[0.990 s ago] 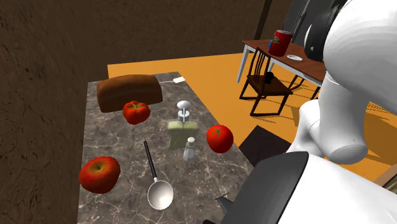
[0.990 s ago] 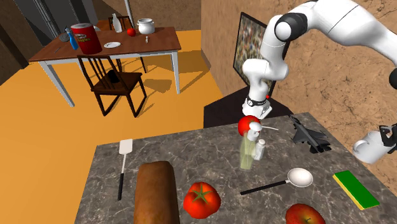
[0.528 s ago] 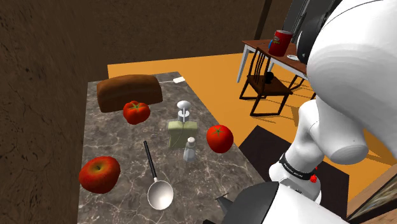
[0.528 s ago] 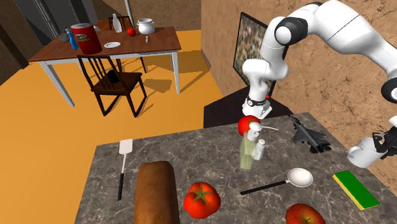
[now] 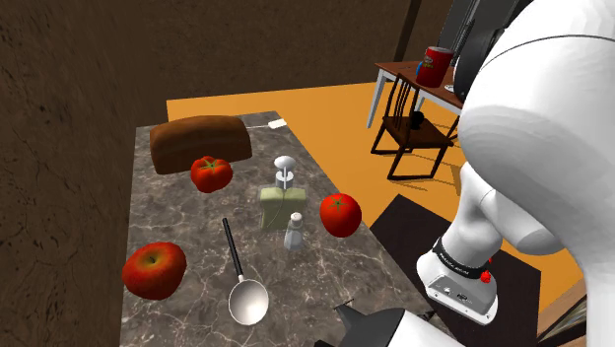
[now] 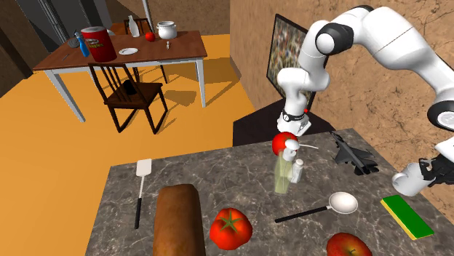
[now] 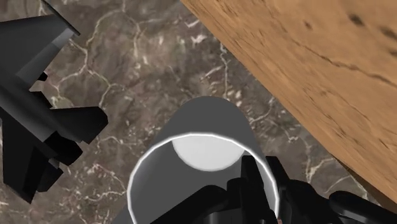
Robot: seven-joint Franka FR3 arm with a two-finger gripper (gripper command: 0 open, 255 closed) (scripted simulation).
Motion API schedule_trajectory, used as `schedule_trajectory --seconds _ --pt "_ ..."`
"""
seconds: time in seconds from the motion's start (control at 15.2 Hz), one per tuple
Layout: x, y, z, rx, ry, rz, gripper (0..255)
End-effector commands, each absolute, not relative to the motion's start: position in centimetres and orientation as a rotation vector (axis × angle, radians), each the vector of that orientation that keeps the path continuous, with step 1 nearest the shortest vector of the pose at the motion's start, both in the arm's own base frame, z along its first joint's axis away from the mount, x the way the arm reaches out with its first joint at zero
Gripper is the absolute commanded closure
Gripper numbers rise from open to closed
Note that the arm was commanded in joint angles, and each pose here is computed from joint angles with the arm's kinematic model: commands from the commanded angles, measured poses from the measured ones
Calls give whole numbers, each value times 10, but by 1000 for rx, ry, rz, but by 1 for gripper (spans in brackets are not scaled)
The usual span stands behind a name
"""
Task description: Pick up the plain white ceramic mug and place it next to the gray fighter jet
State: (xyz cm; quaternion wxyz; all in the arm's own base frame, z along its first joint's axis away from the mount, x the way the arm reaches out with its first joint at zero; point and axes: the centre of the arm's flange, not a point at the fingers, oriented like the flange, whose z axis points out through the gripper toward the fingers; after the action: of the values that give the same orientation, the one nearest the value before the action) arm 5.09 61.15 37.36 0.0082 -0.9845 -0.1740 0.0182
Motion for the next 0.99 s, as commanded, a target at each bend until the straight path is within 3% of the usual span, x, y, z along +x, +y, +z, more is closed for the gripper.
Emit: schedule_trajectory --seconds 0.0,0.26,0.33,0.66,0.92 --pt "23 610 361 -3066 -738 -84 255" --pt "23 610 361 -3066 -738 -84 255" --pt "22 612 361 -3066 -737 -84 0" --pt "23 610 361 -3066 -738 -84 0" --pt "20 610 411 -3066 -738 -84 0"
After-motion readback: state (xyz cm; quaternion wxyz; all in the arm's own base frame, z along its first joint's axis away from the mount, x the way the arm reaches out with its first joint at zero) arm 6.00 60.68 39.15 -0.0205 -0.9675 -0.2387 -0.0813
